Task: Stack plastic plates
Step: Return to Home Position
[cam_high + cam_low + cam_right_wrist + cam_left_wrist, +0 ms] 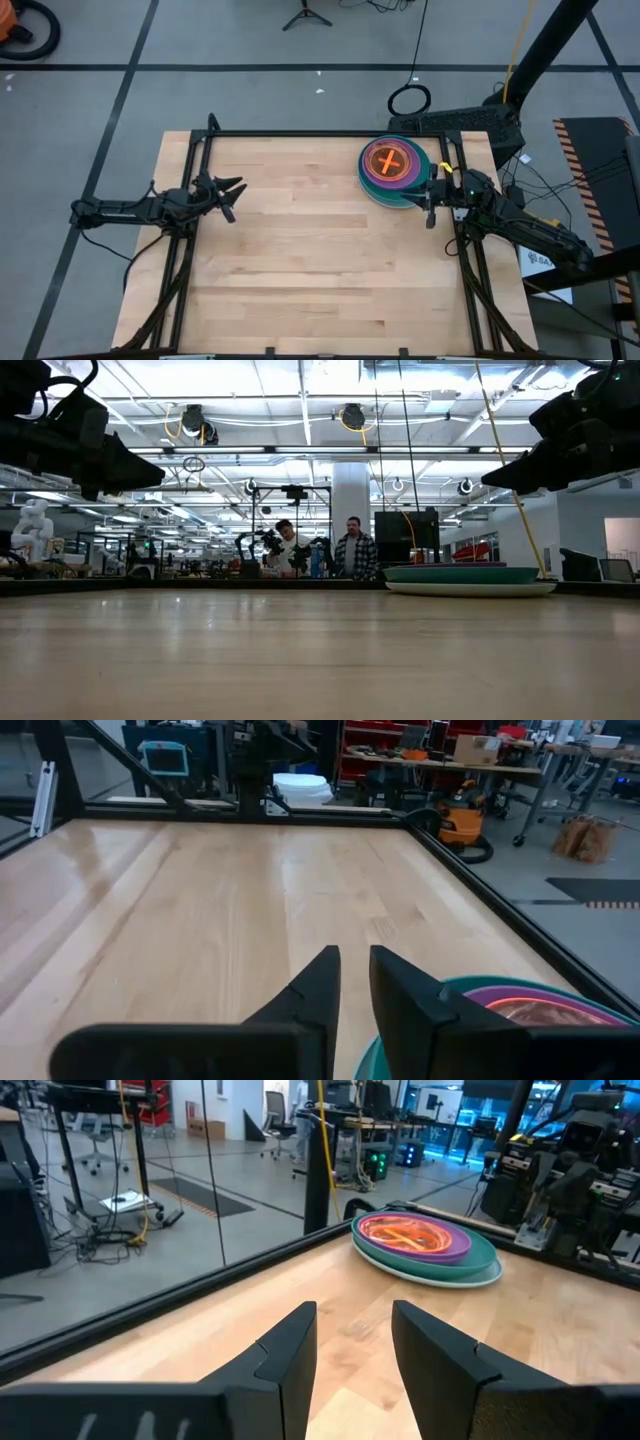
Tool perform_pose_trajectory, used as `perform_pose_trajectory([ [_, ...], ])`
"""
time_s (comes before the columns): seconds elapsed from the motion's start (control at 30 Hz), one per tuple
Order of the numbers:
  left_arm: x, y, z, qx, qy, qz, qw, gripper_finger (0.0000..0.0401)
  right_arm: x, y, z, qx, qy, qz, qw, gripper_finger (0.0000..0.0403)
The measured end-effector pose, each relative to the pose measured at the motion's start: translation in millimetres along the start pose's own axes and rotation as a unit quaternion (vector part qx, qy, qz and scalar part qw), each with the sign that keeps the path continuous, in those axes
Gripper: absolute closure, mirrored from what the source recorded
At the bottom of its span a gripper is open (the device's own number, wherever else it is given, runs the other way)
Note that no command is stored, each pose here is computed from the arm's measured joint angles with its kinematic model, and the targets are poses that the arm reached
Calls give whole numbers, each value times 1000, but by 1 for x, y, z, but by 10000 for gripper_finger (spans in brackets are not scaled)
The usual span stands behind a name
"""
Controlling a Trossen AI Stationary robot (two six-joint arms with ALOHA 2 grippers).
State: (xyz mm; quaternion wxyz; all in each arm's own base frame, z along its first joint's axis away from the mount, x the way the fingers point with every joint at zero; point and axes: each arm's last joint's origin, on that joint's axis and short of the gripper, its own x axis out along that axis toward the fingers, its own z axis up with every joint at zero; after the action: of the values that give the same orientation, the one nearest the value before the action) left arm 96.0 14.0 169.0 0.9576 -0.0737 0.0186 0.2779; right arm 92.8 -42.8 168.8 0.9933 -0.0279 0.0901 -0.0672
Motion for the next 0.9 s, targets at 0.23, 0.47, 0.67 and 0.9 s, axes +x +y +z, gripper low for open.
perform_pose_trajectory([
  [0.23, 0, 0, 0, 1, 0, 0, 1000, 263, -1, 0, -3, -38, 17, -6, 999, 351],
  [0.47, 0, 0, 0, 1, 0, 1, 1000, 263, -8, 4, -4, -48, 8, -6, 999, 351],
  [0.67, 0, 0, 0, 1, 0, 1, 1000, 263, -10, 12, 1, -43, -26, 21, 999, 351],
  [0.9, 0, 0, 0, 1, 0, 1, 1000, 263, -3, 11, 0, -48, -71, -152, 985, 351],
])
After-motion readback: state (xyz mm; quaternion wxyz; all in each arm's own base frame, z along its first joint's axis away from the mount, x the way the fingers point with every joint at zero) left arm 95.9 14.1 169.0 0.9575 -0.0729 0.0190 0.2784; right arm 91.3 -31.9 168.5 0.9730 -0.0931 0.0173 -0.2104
